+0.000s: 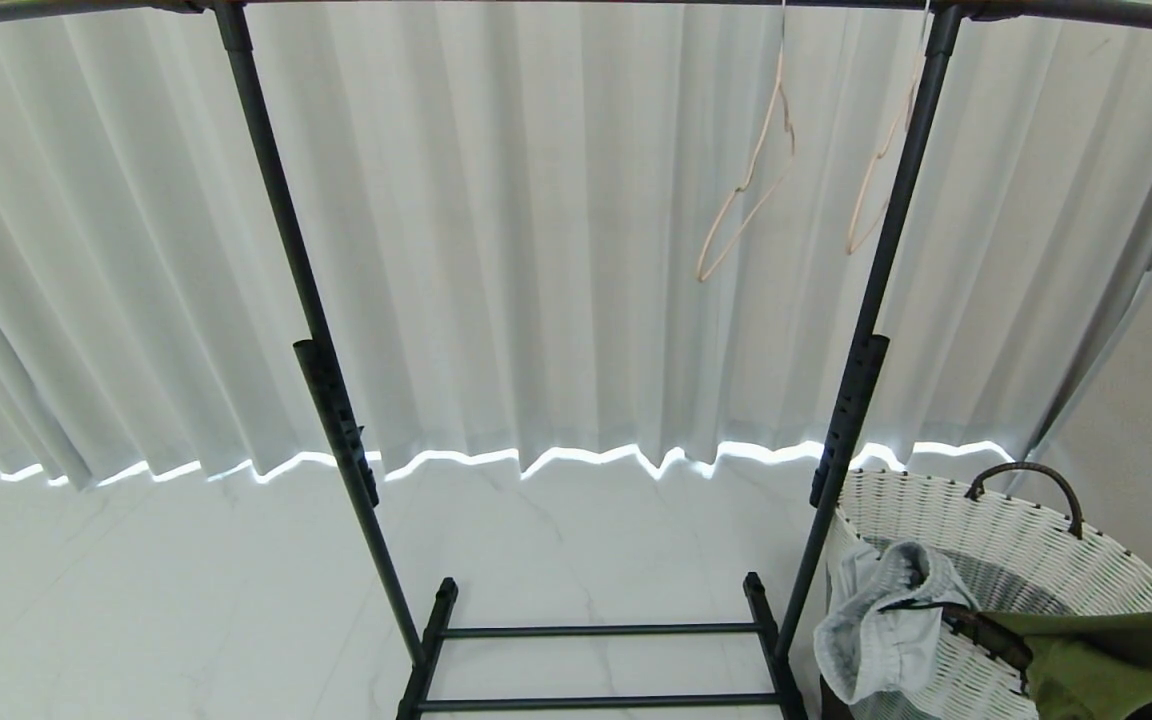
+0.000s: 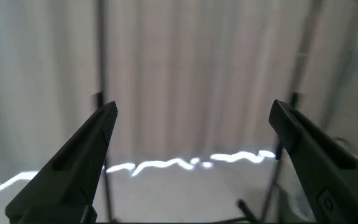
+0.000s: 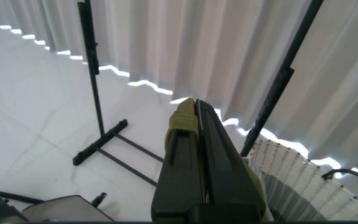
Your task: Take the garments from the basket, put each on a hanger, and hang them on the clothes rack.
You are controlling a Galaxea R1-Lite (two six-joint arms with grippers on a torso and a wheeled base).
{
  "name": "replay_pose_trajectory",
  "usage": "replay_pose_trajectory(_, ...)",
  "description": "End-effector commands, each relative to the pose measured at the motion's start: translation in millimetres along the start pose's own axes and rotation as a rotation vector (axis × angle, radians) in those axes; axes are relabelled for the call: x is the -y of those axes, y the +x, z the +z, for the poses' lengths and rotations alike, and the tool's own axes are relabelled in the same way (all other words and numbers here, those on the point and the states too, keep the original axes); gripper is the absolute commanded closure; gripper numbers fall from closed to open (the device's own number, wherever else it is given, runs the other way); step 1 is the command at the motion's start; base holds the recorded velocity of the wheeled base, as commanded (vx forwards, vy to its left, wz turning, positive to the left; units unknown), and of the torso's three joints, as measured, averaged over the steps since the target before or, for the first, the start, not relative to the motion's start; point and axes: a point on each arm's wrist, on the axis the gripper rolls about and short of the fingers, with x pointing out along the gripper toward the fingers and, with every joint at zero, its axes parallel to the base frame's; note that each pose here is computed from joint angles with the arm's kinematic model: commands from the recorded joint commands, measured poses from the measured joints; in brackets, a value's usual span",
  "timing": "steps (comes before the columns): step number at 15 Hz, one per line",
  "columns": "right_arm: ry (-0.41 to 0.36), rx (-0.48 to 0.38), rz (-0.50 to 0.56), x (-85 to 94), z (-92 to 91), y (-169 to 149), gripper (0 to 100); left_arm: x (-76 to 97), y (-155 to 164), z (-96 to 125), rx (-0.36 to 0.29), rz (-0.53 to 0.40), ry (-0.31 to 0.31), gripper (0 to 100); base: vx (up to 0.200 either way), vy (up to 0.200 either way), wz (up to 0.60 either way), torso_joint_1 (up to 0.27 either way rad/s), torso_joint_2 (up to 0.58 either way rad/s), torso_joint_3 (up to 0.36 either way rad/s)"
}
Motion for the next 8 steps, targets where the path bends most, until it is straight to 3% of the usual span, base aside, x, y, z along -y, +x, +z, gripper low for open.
replay_pose_trajectory(1, 0.010, -0.005, 0.007, 0.8, 0.2, 1.3, 100, -6.6, 37.1, 11.4, -0.154, -0.175, -0.060, 0, 0.000, 0.000, 0.00, 0.000, 0.00, 0.000)
replay_pose_trajectory(2, 0.011, -0.007, 0.008, 1.1, 0.5, 1.8, 100, -7.6, 42.7, 11.3, -0.179, -0.211, -0.071, 0, 0.000, 0.000, 0.00, 0.000, 0.00, 0.000)
replay_pose_trajectory(3, 0.011, -0.007, 0.010, 2.7, 3.6, 4.0, 100, -11.7, 64.5, 14.4, -0.257, -0.335, -0.119, 0, 0.000, 0.000, 0.00, 0.000, 0.00, 0.000)
replay_pose_trajectory(4, 0.011, -0.006, 0.011, 3.4, 6.1, 4.8, 100, -15.3, 81.4, 19.3, -0.299, -0.400, -0.150, 0, 0.000, 0.000, 0.00, 0.000, 0.00, 0.000)
replay_pose_trajectory(6, 0.015, -0.013, 0.010, 5.9, 8.8, 8.5, 100, -24.5, 114.0, 24.9, -0.368, -0.411, -0.192, 0, 0.000, 0.000, 0.00, 0.000, 0.00, 0.000)
replay_pose_trajectory(8, 0.019, -0.024, 0.009, 8.7, 10.6, 12.6, 100, -40.3, 155.9, 14.3, -0.479, -0.333, -0.232, 0, 0.000, 0.000, 0.00, 0.000, 0.00, 0.000)
